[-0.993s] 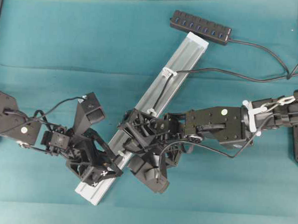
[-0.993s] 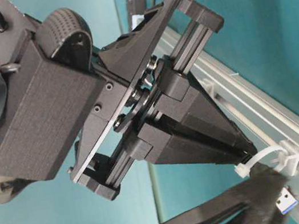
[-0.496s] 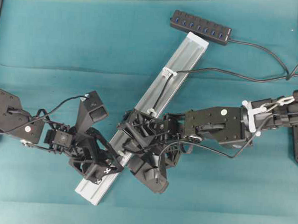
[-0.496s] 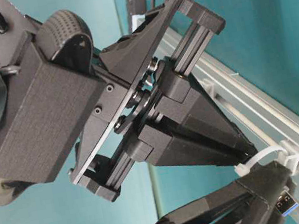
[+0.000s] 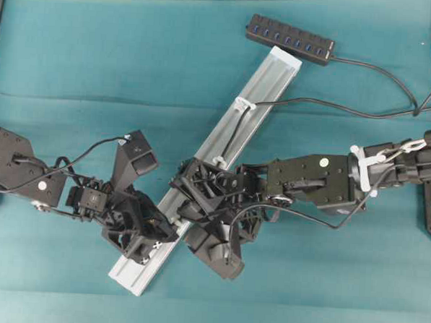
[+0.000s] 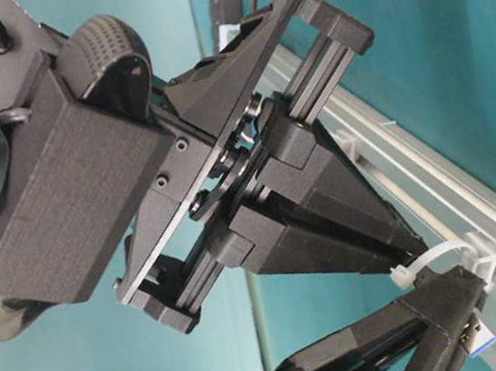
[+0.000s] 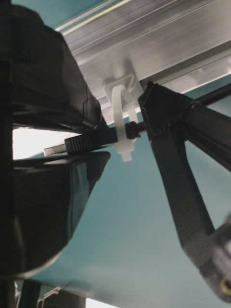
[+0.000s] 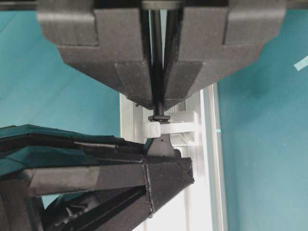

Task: Pass the USB cable through three rings with both arms.

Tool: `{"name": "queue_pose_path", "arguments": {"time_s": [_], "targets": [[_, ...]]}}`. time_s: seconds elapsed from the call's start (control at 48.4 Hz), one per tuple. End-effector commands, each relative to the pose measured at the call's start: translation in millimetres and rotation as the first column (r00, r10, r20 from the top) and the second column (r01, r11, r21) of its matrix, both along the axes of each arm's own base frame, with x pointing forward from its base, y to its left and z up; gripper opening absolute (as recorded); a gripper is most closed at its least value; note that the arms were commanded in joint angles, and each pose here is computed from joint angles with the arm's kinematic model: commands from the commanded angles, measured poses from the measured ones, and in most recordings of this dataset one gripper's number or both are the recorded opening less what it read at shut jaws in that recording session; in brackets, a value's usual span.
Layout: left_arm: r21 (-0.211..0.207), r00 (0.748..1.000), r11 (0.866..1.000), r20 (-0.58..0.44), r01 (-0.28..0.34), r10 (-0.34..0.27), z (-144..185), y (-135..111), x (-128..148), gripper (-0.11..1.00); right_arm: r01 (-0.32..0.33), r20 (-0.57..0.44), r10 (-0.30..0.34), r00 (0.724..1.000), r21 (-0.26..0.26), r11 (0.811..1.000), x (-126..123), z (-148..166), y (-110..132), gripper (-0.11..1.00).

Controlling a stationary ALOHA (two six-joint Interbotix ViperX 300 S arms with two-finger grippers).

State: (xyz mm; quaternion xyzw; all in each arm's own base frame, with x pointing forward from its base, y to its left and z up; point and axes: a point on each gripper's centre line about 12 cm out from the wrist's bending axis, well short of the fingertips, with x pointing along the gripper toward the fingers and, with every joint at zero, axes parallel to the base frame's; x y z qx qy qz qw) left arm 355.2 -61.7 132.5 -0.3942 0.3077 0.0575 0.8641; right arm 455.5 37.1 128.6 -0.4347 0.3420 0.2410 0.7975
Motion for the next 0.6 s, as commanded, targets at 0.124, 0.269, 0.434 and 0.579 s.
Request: {"name": "queue_pose_path", "arguments": {"time_s": [0.124, 0.269, 0.434, 0.579], "targets": [[-0.003, 0.999, 1.0, 0.034, 0.005, -0.005, 10.0, -1.9, 4.3, 0.13, 0.002, 0.011, -0.002, 1.0, 0.01, 1.0, 1.7, 4.6, 3.7, 0.07], [-0.002, 0.999, 1.0, 0.036, 0.007, -0.007, 10.6, -2.0, 4.3, 0.13, 0.002, 0.008, -0.002, 1.0, 0.01, 1.0, 1.2, 4.0, 3.7, 0.07], [-0.001, 0.999, 1.0, 0.034, 0.007, -0.007, 10.0, -2.0, 4.3, 0.13, 0.006, 0.006, -0.006, 1.0, 0.012, 1.0, 1.1, 3.8, 3.0, 0.07], [-0.001, 0.999, 1.0, 0.031, 0.007, -0.007, 9.2, -1.8, 3.0, 0.13, 0.004, -0.009, -0.004, 1.0, 0.014, 1.0, -0.5, 3.9, 3.3, 0.09]]}}
